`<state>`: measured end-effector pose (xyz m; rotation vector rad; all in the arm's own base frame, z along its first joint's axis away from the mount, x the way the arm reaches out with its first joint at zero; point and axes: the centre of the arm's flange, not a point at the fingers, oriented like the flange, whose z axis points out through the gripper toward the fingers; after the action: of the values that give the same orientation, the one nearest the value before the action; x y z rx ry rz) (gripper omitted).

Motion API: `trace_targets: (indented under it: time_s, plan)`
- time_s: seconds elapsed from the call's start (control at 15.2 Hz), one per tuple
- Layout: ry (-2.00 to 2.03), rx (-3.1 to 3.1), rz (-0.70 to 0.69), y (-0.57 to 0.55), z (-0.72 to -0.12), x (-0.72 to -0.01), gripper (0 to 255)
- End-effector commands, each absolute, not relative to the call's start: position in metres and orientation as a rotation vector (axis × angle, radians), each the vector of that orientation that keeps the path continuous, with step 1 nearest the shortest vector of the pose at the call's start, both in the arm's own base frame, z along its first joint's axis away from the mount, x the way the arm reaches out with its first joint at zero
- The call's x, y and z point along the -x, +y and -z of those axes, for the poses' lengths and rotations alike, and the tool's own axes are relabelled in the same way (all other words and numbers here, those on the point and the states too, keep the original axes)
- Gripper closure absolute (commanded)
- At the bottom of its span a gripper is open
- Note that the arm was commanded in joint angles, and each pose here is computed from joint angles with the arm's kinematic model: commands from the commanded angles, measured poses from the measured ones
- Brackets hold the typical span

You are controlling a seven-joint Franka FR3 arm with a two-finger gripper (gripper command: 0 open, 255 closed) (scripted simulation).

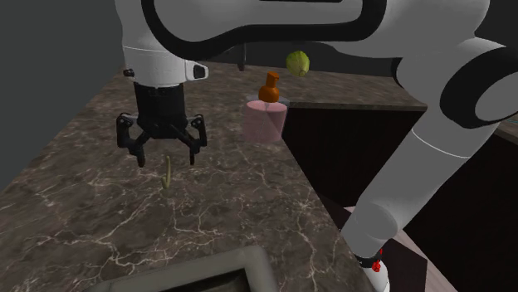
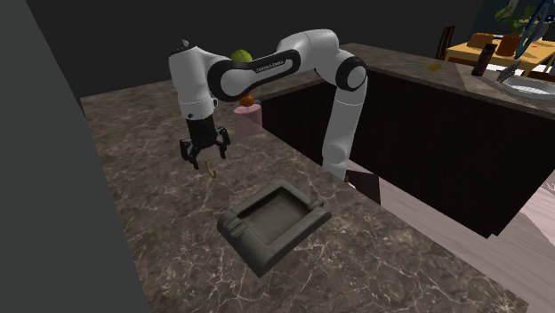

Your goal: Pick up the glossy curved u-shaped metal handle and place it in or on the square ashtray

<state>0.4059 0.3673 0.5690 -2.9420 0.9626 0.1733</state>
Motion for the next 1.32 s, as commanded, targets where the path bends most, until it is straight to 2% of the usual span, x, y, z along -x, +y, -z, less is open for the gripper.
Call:
trace_targets:
  time_s: [0.0, 0.33, 0.86, 0.92, 1.25]
  plan:
    - [0.974, 2.936, -0.174, 0.372, -0.561, -0.407, 0]
    - [0.974, 2.936, -0.174, 0.374, -0.532, -0.404, 0]
    - [0.973, 2.936, -0.174, 0.374, -0.532, -0.404, 0]
    - [0.973, 2.936, -0.174, 0.374, -0.532, -0.404, 255]
    - [0.973, 2.936, -0.174, 0.374, -0.532, -0.404, 255]
